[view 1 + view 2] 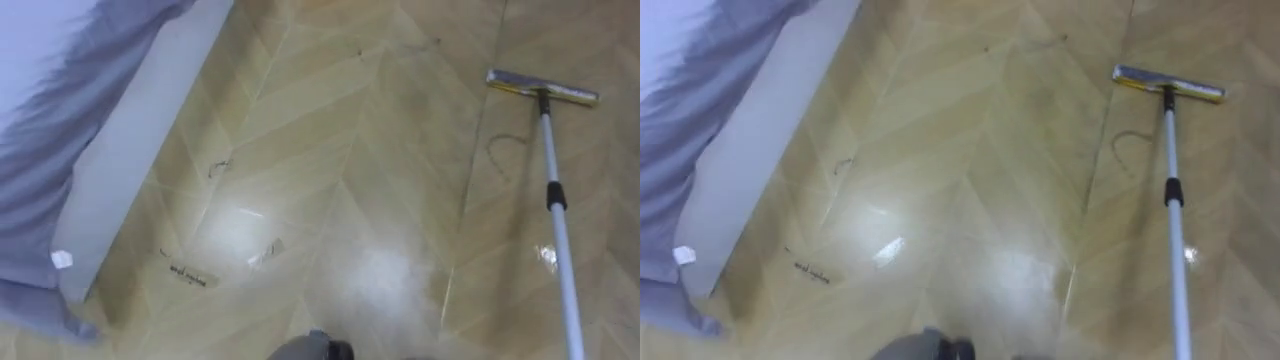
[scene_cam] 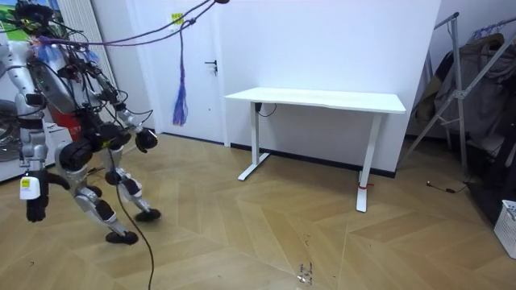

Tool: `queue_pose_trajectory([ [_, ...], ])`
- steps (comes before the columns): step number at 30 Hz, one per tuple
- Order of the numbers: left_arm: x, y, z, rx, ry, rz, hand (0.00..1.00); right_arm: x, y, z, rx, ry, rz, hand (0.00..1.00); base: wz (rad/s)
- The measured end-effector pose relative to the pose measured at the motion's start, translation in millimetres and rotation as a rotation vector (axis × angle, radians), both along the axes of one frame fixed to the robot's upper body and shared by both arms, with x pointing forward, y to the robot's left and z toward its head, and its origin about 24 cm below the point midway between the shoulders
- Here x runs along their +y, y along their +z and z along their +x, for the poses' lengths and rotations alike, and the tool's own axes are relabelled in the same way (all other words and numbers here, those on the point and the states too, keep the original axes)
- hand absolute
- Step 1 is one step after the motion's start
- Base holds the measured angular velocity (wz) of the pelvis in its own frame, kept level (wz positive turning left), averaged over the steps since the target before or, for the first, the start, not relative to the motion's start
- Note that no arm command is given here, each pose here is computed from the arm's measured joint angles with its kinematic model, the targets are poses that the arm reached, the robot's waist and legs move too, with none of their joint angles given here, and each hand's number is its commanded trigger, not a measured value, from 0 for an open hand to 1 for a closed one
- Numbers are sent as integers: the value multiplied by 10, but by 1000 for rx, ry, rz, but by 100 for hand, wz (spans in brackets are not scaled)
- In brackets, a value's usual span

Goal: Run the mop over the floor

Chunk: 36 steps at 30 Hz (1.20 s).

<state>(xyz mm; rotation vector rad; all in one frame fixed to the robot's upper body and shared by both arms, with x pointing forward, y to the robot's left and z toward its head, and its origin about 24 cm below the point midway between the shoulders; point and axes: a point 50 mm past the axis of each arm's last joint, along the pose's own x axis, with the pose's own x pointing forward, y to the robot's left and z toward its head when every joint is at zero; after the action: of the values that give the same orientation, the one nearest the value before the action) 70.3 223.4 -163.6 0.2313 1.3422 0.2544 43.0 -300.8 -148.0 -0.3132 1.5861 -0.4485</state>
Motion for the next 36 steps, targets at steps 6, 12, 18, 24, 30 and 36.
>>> queue_pose_trajectory([
  [6, 2, -23, -154, 71, 29, -5, 0, 207, -100, -431, 75, -79, 64, 100, 17],
  [12, -14, -24, -180, 76, 69, 13, 0, 199, -80, -77, 6, -89, 74, 100, -8],
  [18, 5, 6, -88, 3, 76, 8, 0, 119, 180, 993, -272, -63, 87, 100, -24],
  [24, 39, 25, -16, -29, 61, -4, 0, 132, 187, 1036, -340, -149, 156, 100, 18],
  [30, 37, 40, 61, -57, 56, -3, 0, 35, 39, 394, -213, -206, 112, 100, 12],
  [36, -20, 32, 71, -66, 62, -14, 0, 186, -86, -138, -40, -180, 79, 100, 4],
])
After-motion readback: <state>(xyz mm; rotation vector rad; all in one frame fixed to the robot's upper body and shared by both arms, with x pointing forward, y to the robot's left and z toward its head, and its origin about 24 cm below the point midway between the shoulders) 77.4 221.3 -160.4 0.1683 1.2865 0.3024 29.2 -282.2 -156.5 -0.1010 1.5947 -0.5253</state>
